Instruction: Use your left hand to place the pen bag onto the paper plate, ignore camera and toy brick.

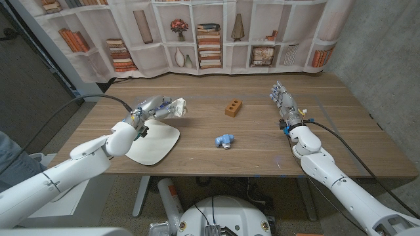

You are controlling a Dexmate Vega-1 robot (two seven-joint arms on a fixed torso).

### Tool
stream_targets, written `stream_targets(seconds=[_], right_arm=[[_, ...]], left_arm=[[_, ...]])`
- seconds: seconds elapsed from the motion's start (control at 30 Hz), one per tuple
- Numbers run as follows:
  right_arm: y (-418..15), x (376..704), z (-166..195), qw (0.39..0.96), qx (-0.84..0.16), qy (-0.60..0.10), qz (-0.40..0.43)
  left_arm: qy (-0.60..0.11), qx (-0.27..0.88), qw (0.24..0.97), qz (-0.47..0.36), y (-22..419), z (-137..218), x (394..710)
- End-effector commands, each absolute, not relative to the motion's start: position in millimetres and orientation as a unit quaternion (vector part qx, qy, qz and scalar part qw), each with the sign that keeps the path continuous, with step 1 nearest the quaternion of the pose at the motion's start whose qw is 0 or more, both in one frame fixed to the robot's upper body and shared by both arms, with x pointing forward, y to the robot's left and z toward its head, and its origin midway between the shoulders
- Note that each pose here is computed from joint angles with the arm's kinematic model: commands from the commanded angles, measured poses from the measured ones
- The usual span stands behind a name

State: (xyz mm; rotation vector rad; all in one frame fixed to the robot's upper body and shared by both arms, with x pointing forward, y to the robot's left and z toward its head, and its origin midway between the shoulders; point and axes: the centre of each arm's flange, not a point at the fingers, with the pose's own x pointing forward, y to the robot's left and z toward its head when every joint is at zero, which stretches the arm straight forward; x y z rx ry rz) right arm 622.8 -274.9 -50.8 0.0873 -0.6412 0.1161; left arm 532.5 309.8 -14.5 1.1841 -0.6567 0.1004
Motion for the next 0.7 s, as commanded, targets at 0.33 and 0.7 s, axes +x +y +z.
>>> stream_targets(seconds=[0.33,0.7], right_arm=[[-276.3,626.7,-50.2,0.948,0.040,-0.310,0.059],[-278.6,628.3,-50.0,0.948,0.042,-0.311,0.059]], left_arm=[[-0.289,0.540,0.789,0.044,319.3,-23.3,524.5],[-0.290,0.502,0.814,0.027,324.5,-28.0,520.5]])
